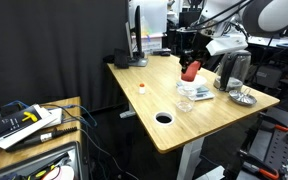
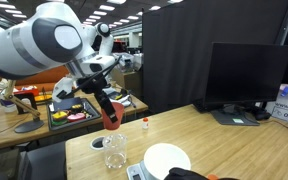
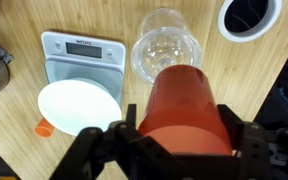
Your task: Pour some of the contents in the orange cup into the white bowl
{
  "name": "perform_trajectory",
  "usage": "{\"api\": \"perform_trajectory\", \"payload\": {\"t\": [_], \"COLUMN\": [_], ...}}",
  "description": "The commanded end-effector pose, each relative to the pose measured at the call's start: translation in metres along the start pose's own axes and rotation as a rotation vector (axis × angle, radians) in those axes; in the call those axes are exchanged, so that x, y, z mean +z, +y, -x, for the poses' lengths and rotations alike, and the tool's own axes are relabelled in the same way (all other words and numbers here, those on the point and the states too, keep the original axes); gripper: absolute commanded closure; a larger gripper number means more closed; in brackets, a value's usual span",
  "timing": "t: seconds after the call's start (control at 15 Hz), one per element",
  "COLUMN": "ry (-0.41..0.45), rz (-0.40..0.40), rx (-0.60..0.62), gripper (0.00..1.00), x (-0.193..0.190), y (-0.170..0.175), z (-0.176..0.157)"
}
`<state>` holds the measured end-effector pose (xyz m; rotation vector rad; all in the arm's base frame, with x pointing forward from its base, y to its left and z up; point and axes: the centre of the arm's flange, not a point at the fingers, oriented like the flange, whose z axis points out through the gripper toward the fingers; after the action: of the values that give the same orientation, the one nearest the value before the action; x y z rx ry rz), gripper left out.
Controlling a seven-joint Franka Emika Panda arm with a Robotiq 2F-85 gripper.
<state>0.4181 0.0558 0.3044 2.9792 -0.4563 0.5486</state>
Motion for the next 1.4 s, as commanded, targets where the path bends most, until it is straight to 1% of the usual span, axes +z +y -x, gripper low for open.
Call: {"api": "perform_trajectory", "payload": {"t": [0.0,0.13,0.33,0.4,1.13,1.2,1.33], "ry": [-0.041,-0.058,-0.078,-0.056,-0.068,-0.068,-0.08], "rz": [0.015,0.019,0.008,0.007,0.004,-0.01,-0.047], "rx": [-0.007,0.006,0.027,0.032,0.031,0.034,0.075], "gripper": [0.46,0.46,0.46,0.21,0.21,0.46,0.46], "x": [-0.022,-0.024,-0.031,-0.022,-0.025,-0.023,-0.018], "y": [0.04,0.057,0.07,0.066,0.065,0.062,0.052], "z": [-0.021,-0.03,-0.038,-0.034,-0.034,-0.039,-0.053]}}
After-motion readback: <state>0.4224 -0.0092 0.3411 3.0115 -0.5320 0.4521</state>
